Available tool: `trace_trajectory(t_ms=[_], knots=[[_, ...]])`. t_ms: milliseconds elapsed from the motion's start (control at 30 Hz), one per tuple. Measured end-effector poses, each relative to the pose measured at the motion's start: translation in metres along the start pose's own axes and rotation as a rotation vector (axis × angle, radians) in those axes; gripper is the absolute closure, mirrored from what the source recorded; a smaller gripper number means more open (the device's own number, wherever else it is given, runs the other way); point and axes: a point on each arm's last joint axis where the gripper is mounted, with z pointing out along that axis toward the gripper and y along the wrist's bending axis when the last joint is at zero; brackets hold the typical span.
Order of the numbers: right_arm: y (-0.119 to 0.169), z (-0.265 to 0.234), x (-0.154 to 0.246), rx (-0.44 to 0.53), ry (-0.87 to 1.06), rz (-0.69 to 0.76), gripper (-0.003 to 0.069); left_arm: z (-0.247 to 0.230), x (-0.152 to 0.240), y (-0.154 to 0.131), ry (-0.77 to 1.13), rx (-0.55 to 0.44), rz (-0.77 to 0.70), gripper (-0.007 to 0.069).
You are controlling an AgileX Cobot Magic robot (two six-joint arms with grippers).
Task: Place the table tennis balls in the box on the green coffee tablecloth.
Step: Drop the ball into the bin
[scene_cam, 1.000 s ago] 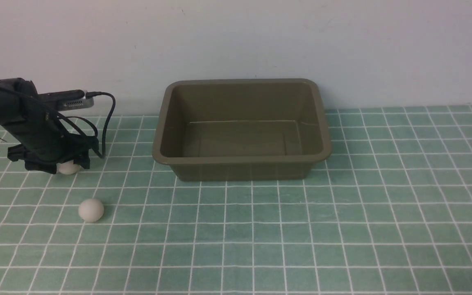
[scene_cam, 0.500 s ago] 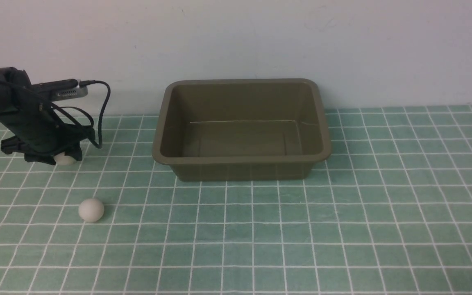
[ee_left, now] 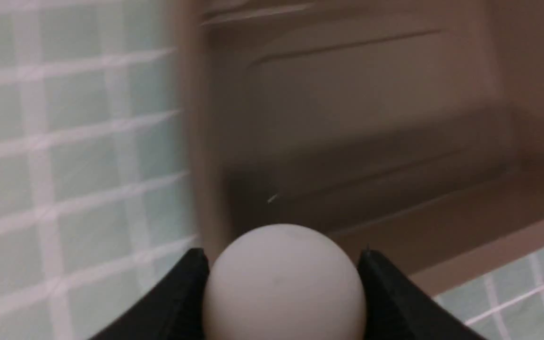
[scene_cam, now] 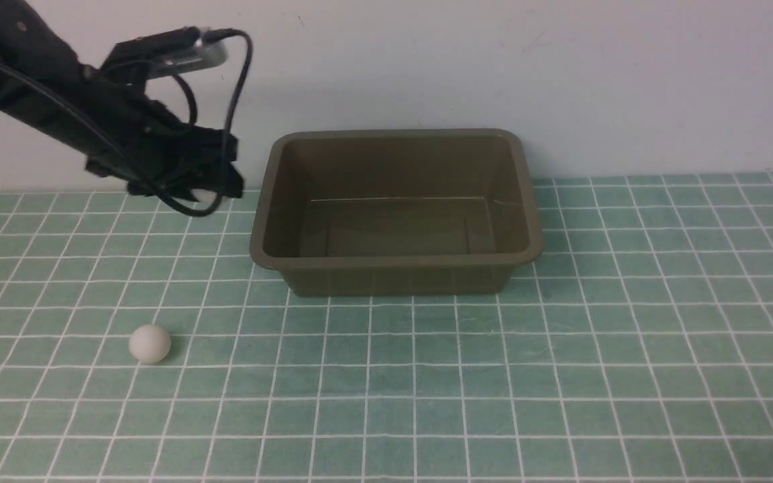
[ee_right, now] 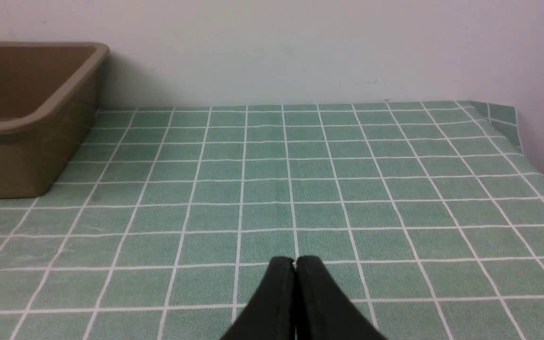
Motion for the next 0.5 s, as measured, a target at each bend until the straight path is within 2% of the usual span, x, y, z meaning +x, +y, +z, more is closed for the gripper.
trace_trajectory(t_ms=[100,200,467,500], knots=[[0.0,0.0,0.0,0.0,0.0,0.0,0.0675,0.02,-0.005,-0.024,-0.078,0.058,0.143,0.0273],[0.0,0.0,0.0,0.0,0.0,0.0,0.0675,0.045,-0.009,-0.04,-0.167,0.034,0.271,0.0273],[0.0,0.0,0.0,0.0,0.0,0.0,0.0675,0.095,-0.004,-0.053,-0.242,-0.042,0.375,0.027],[0.0,0.0,0.0,0.0,0.0,0.0,0.0675,0.106,0.0,-0.053,-0.236,-0.049,0.373,0.0249]])
